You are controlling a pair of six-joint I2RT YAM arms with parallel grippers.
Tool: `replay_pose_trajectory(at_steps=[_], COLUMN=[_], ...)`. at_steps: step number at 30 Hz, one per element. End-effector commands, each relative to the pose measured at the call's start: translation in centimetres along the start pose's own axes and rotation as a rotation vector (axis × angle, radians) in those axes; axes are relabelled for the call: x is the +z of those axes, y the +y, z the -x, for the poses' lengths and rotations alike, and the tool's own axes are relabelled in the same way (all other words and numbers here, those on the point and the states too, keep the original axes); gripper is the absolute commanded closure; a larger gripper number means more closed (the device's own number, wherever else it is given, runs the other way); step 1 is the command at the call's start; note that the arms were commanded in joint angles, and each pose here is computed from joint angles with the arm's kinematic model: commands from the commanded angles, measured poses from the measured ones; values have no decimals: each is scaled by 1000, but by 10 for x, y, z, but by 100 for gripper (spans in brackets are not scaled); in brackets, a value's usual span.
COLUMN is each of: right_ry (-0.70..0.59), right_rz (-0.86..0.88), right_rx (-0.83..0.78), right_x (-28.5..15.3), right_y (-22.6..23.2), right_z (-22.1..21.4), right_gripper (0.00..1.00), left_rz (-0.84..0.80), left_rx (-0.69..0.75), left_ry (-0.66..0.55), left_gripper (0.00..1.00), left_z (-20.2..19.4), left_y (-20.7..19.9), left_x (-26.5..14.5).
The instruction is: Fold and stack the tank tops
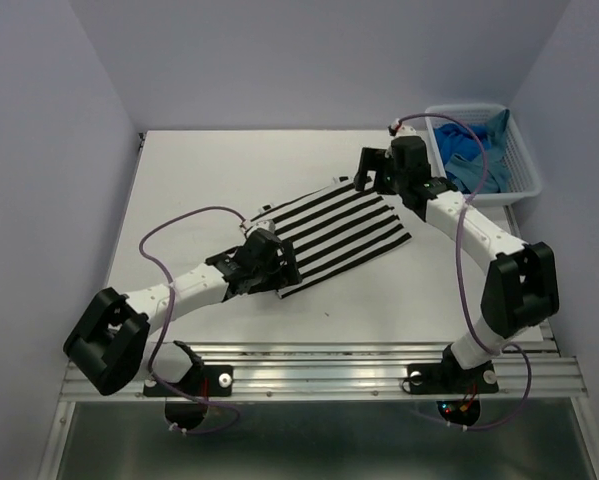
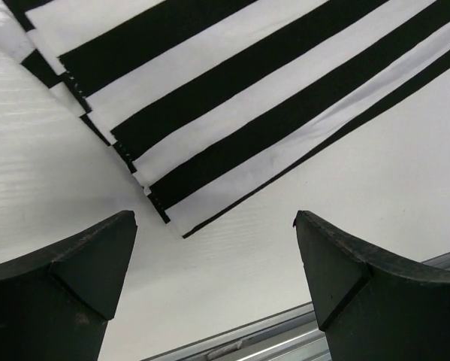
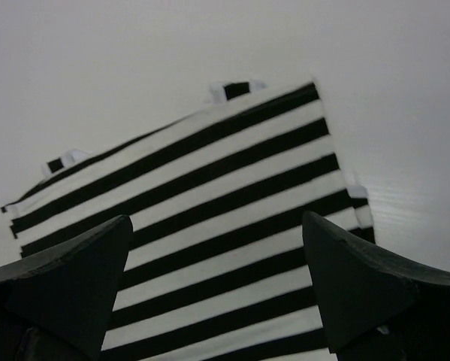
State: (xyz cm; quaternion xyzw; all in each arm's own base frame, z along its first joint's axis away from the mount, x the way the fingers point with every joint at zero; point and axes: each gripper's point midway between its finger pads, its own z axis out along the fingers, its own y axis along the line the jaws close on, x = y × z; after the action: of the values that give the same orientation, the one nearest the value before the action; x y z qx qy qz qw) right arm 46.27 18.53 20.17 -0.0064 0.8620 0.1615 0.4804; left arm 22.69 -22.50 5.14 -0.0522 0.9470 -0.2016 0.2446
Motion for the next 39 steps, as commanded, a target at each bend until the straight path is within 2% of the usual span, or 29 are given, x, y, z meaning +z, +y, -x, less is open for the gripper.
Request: replay_pose_trajectory(at_steps=[1,9,13,15,21,22,24,25,31,32,34,35,37,38,39], right_ry=[22,56,83,105,143,152,176,185,220,235,246,253,278,283,290], right_rz=[-138,-358,-382,-386,-446,-446,-440,-421,-400,-394,-375,-377,-379,-375,-366], right_rx=[9,91,192,224,288,299,321,336,359,361,363,363,368,374,378], right_x=[-24,-58,-57,-55,-52,-50,-45,-43,-23,-18,-10,-8,-2,0,0], right_y=[-35,-89,-115,-124,-154,-157,-162,-162,-166,-167,-165,-166,-167,-167,-165], right_z=[-29,-66,-75,-82,-97,-100,-109,-111,-127,-132,-134,-136,-144,-145,-147], right_gripper=[0,0,0,0,0,0,0,0,4,8,10,18,26,35,39], left_rz=[63,4,-24,-34,-61,-60,-55,-48,-25,-23,-26,-20,-6,5,16], left_rx=[-70,-156,-180,-193,-210,-210,-210,-207,-210,-209,-207,-205,-197,-194,-190], left_ry=[-63,-33,-11,22,67,73,84,95,101,100,96,97,90,91,83], left_gripper=[1,1,2,5,28,39,48,57,71,72,77,82,92,100,100], left_z=[0,-20,-28,-35,-43,-44,-47,-50,-53,-53,-50,-50,-48,-47,-45], left_y=[18,20,19,17,10,11,12,14,19,19,17,18,19,19,21], left_x=[-19,-19,-10,-6,9,10,13,15,18,19,19,19,21,20,22])
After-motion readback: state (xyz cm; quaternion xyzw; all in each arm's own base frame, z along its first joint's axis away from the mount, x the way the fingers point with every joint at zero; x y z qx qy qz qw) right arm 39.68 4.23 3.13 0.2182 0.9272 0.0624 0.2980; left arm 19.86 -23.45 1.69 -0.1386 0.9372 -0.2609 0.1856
